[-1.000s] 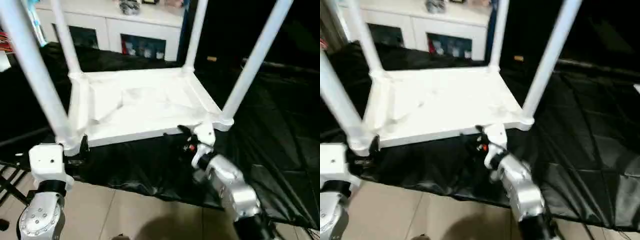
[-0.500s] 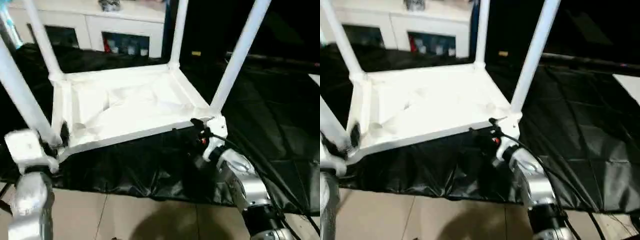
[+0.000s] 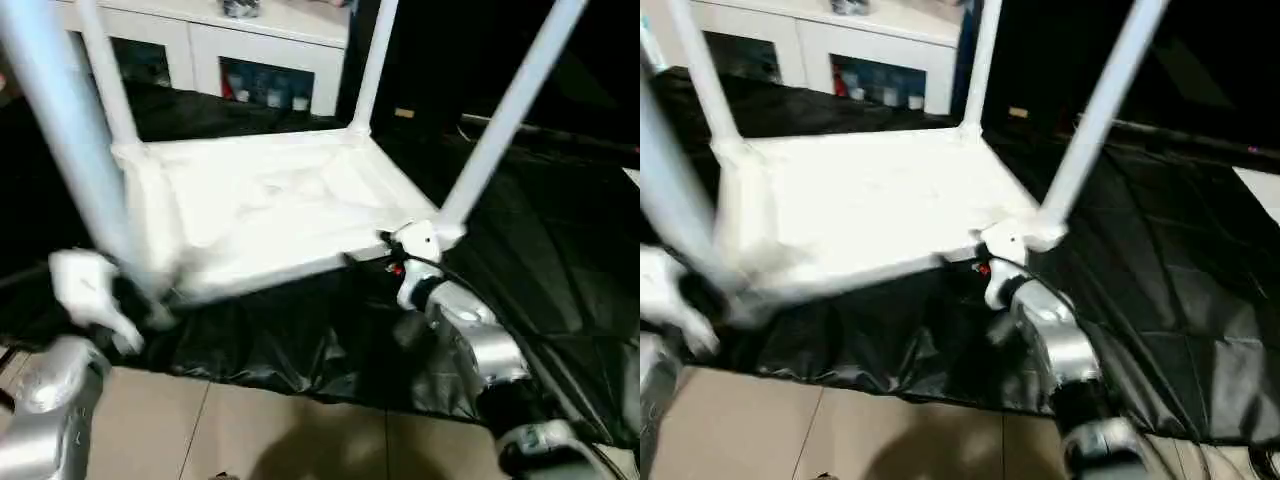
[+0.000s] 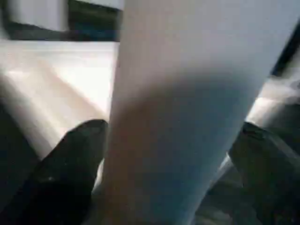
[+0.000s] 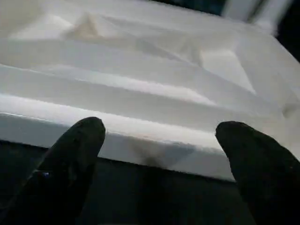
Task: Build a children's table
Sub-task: Rotate table base
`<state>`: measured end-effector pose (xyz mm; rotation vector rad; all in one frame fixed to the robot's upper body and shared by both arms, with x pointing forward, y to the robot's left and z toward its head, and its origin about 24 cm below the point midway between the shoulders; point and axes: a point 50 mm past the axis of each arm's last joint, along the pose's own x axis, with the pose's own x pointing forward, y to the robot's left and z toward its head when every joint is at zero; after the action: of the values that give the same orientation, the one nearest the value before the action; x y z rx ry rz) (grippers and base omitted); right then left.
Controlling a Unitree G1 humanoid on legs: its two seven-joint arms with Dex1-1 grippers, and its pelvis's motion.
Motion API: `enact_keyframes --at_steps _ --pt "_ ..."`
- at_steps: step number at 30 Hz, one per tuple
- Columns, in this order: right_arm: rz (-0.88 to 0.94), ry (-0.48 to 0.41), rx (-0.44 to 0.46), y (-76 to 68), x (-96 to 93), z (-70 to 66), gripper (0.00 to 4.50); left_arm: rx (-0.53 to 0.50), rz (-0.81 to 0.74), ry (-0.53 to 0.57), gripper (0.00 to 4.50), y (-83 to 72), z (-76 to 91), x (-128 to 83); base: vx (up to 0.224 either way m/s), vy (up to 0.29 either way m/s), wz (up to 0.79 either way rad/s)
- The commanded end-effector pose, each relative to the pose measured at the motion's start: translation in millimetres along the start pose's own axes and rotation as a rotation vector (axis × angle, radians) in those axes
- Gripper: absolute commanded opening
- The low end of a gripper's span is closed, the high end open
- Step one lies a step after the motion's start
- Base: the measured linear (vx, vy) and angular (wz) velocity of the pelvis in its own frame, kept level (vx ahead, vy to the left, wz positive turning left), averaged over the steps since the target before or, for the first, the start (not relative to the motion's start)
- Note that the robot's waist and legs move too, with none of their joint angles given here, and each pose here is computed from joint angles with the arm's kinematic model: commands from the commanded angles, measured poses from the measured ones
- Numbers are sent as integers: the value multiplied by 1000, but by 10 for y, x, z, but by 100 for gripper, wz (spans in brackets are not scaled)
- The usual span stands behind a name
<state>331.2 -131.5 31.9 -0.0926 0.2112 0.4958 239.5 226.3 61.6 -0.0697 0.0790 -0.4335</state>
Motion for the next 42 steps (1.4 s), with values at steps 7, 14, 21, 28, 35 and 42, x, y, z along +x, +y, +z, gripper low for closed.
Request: enact_keyframes --at_steps 7,14,21,28,35,42 --pt "-287 56 -52 -426 -49 13 435 -33 -263 7 450 -318 65 230 0 0 0" --pt "-366 143 -115 -548 -33 -54 435 -40 -450 -16 450 -490 226 382 0 0 0" --pt "-273 147 -19 -366 143 -87 435 -65 -686 33 450 -749 300 379 0 0 0" --pt "-178 129 4 -143 298 -24 435 -114 -819 49 450 -1097 240 433 0 0 0" --pt "-76 97 13 54 398 28 435 -118 -864 14 450 -1364 266 683 0 0 0" --pt "32 94 11 223 434 6 435 -109 -851 -39 450 -1520 343 958 0 0 0"
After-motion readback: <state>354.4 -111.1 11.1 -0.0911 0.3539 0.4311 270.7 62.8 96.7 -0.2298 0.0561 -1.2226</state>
